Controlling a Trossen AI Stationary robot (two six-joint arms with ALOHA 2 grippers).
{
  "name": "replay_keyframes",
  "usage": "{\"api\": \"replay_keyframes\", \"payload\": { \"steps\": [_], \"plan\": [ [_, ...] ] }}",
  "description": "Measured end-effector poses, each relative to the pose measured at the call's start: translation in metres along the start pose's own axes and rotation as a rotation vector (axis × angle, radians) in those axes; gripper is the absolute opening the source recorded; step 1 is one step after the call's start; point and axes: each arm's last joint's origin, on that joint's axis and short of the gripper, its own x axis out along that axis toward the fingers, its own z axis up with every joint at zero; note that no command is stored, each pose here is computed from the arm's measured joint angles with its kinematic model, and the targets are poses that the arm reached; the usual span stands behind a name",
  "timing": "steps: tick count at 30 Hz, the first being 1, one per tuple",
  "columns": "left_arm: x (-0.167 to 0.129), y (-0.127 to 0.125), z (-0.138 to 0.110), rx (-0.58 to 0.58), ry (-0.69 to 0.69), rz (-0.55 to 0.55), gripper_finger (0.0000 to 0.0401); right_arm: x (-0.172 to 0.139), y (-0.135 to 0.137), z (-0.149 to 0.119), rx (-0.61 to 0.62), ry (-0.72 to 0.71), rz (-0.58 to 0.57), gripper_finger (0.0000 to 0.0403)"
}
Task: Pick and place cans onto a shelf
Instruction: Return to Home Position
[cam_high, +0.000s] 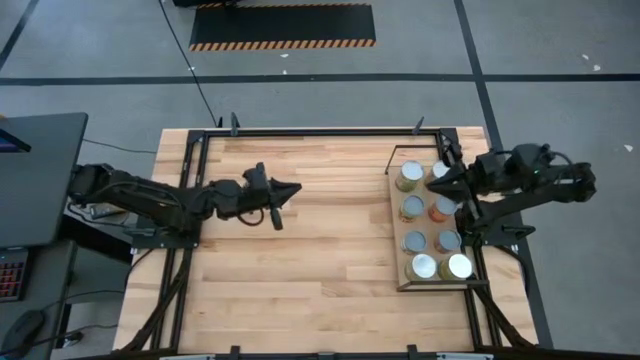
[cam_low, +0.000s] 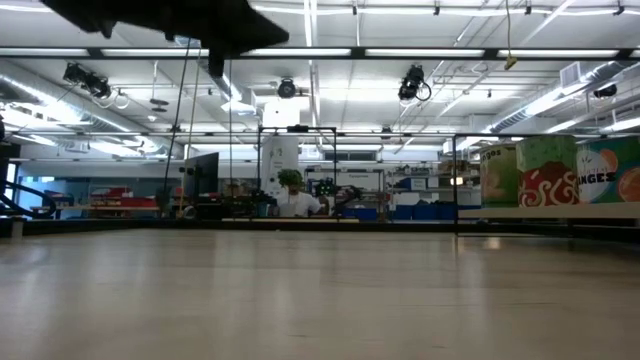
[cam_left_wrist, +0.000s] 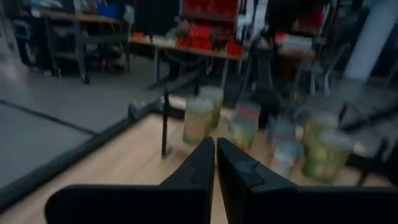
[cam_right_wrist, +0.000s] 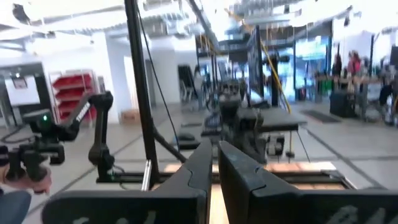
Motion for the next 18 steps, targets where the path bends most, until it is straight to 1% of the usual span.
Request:
{"api": "replay_keyframes", "payload": {
  "steps": [2,3,5,7,8,11,15,17,18],
  "plan": [
    [-0.002,0.001,-0.010,0.013,0.026,-0.014,0.0025,-0.004,-0.002,-0.014,-0.004,-0.028,-0.008,0.0034],
    [-0.003,0.001,-0.011,0.011,0.004,-0.054,0.0025,-0.008,-0.003,-0.020,0.007,-0.035,-0.032,0.0034],
    [-0.011,0.001,-0.014,0.012,-0.063,-0.154,0.0025,-0.014,-0.008,-0.029,0.047,-0.070,-0.132,0.0034],
    [-0.026,0.007,-0.022,0.003,-0.121,-0.192,0.0025,-0.023,-0.012,-0.036,0.064,-0.108,-0.220,0.0034],
    [-0.033,0.011,-0.027,-0.023,-0.151,-0.194,0.0025,-0.027,-0.013,-0.038,0.062,-0.122,-0.238,0.0034],
    [-0.057,0.026,-0.046,-0.105,-0.213,-0.182,0.0025,-0.039,-0.011,-0.046,0.053,-0.141,-0.194,0.0034],
    [-0.086,0.040,-0.066,-0.139,-0.273,-0.221,0.0025,-0.046,-0.012,-0.063,0.068,-0.150,-0.173,0.0034],
    [-0.093,0.046,-0.070,-0.203,-0.283,-0.173,0.0025,-0.051,-0.011,-0.068,0.125,-0.135,-0.154,0.0034],
    [-0.093,0.048,-0.067,-0.233,-0.309,-0.133,0.0025,-0.053,-0.011,-0.068,0.160,-0.103,-0.149,0.0034]
  ]
}}
